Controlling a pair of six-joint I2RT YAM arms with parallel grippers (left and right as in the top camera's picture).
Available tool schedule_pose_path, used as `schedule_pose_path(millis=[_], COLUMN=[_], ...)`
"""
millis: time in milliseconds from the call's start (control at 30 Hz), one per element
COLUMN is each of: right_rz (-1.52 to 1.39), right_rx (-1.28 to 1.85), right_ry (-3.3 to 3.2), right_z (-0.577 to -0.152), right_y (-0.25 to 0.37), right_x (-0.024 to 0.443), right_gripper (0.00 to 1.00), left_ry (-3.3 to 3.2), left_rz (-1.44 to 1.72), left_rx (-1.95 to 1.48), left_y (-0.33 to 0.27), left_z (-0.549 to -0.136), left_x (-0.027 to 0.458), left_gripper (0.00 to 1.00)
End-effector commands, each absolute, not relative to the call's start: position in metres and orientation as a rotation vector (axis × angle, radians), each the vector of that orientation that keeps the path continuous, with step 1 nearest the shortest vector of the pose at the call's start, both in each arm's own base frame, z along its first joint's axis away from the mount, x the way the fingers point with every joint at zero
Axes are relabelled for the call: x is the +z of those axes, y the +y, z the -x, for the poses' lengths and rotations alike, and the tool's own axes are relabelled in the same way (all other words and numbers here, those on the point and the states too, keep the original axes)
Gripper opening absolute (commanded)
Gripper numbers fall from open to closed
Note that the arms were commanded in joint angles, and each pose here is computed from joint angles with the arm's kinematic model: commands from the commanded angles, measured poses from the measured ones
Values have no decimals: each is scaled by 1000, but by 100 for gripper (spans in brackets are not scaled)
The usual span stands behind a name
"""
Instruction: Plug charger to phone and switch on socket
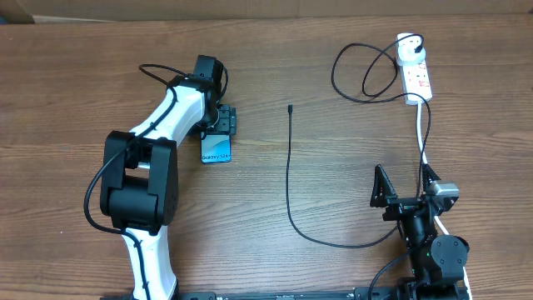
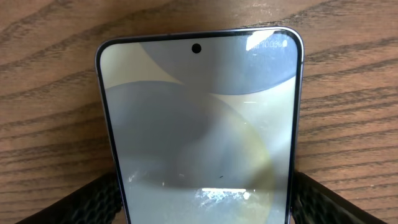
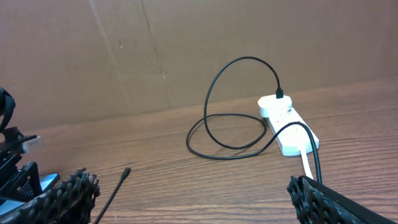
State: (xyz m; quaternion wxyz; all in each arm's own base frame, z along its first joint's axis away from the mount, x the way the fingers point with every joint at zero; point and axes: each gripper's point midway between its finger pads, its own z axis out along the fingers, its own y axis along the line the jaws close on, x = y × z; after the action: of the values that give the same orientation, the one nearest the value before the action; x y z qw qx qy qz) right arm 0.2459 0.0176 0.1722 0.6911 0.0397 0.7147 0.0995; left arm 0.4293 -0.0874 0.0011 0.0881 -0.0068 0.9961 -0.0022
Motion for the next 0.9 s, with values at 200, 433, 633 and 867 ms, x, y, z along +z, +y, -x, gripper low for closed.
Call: schedule_pose_path(millis=[200,433,633,867], right_rz=[-91,-91,-91,-91], right_rx=[223,223,223,223], right_ry=[1602,1602,1602,1602], right_z=[-246,-246,-246,-246], right_y=[18,18,18,18], right_x=[168,168,168,168], right_gripper=[100,100,100,100], left_ry=[3030,3035,3036,3035], left_rz=[-10,-10,-10,-10], left_rx=[4,6,6,6], left_y=[-84,-83,-83,-83], left_z=[-413,-412,-412,-412], left_x=[-18,-18,-18,-18], left_gripper=[82,82,82,81])
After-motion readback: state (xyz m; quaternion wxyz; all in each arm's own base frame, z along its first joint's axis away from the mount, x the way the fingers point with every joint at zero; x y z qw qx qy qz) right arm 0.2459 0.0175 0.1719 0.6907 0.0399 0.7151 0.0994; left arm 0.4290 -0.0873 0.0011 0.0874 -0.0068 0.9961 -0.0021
